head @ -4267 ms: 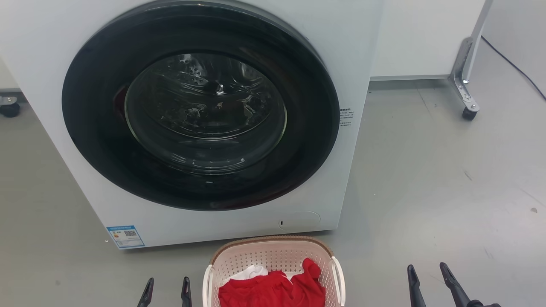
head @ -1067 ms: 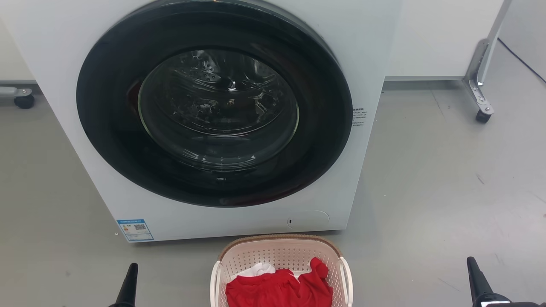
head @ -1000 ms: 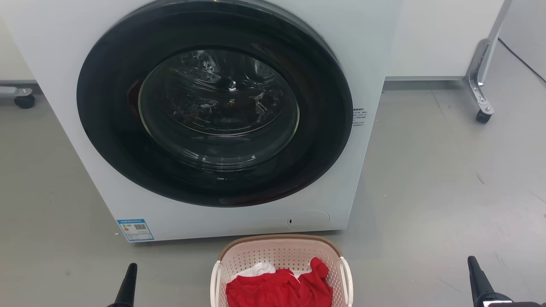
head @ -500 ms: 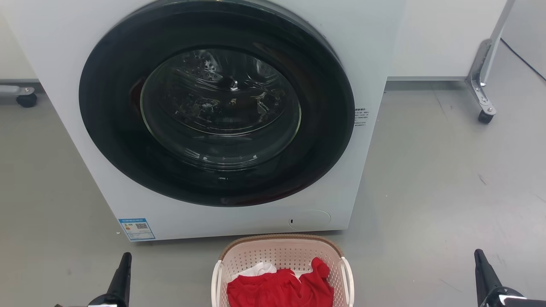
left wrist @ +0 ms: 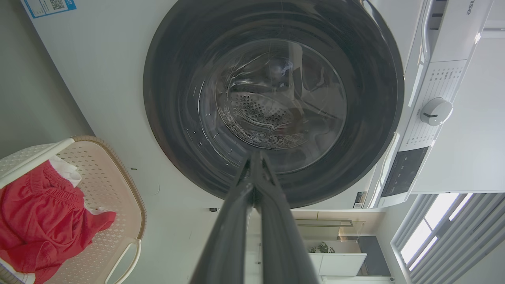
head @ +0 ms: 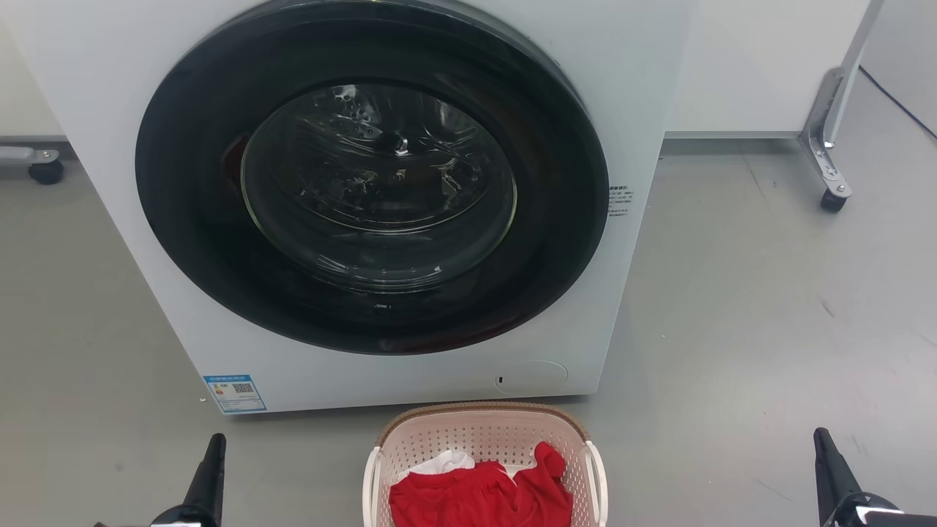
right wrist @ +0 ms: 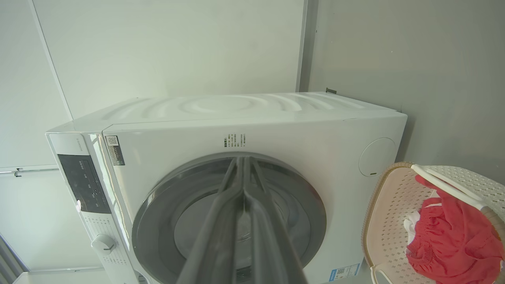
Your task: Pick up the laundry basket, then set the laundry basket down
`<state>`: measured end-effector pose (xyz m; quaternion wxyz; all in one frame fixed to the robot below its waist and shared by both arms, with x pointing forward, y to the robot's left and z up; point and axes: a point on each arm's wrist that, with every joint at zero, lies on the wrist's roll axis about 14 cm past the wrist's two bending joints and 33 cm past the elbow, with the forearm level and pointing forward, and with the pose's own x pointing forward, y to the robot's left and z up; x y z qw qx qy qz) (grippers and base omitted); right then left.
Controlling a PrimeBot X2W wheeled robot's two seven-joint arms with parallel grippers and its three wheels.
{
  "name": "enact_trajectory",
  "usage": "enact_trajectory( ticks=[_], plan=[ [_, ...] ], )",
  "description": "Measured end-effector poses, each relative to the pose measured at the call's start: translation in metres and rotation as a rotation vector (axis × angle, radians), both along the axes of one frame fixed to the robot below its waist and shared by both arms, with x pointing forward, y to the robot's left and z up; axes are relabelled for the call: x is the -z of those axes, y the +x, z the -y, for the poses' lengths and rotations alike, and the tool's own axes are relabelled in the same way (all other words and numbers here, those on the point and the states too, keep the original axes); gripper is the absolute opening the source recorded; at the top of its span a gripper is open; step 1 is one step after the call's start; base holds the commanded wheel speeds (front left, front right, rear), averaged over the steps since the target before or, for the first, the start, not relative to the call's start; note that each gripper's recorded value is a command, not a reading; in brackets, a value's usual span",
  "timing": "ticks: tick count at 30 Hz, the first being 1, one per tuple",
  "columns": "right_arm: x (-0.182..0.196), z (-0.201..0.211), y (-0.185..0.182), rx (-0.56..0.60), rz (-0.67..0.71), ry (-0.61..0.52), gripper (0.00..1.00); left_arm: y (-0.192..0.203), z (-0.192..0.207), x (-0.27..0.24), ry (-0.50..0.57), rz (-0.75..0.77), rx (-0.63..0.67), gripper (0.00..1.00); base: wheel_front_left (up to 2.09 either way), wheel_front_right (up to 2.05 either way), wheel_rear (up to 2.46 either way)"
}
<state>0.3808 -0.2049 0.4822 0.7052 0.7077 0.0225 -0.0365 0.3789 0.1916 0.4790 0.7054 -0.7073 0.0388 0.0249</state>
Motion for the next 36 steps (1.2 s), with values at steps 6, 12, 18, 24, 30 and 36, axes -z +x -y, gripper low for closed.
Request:
enact_trajectory(
  ticks=[6,12,18,24,30,36],
  plan=[
    [0.0001,0.0,0.0,0.0,0.0,0.0,0.0,0.0,0.0,0.0,0.0,0.0,0.0,0.0,0.0,0.0,0.0],
    [0.0001,0.0,0.0,0.0,0.0,0.0,0.0,0.0,0.0001,0.0,0.0,0.0,0.0,0.0,0.0,0.0,0.0],
    [0.0001,0.0,0.0,0.0,0.0,0.0,0.0,0.0,0.0,0.0,0.0,0.0,0.0,0.0,0.0,0.0,0.0],
    [0.0001,0.0,0.0,0.0,0.0,0.0,0.0,0.0,0.0001,0.0,0.0,0.0,0.0,0.0,0.0,0.0,0.0],
    [0.0001,0.0,0.0,0.0,0.0,0.0,0.0,0.0,0.0,0.0,0.0,0.0,0.0,0.0,0.0,0.0,0.0],
    [0.0001,0.0,0.0,0.0,0.0,0.0,0.0,0.0,0.0,0.0,0.0,0.0,0.0,0.0,0.0,0.0,0.0]
  ],
)
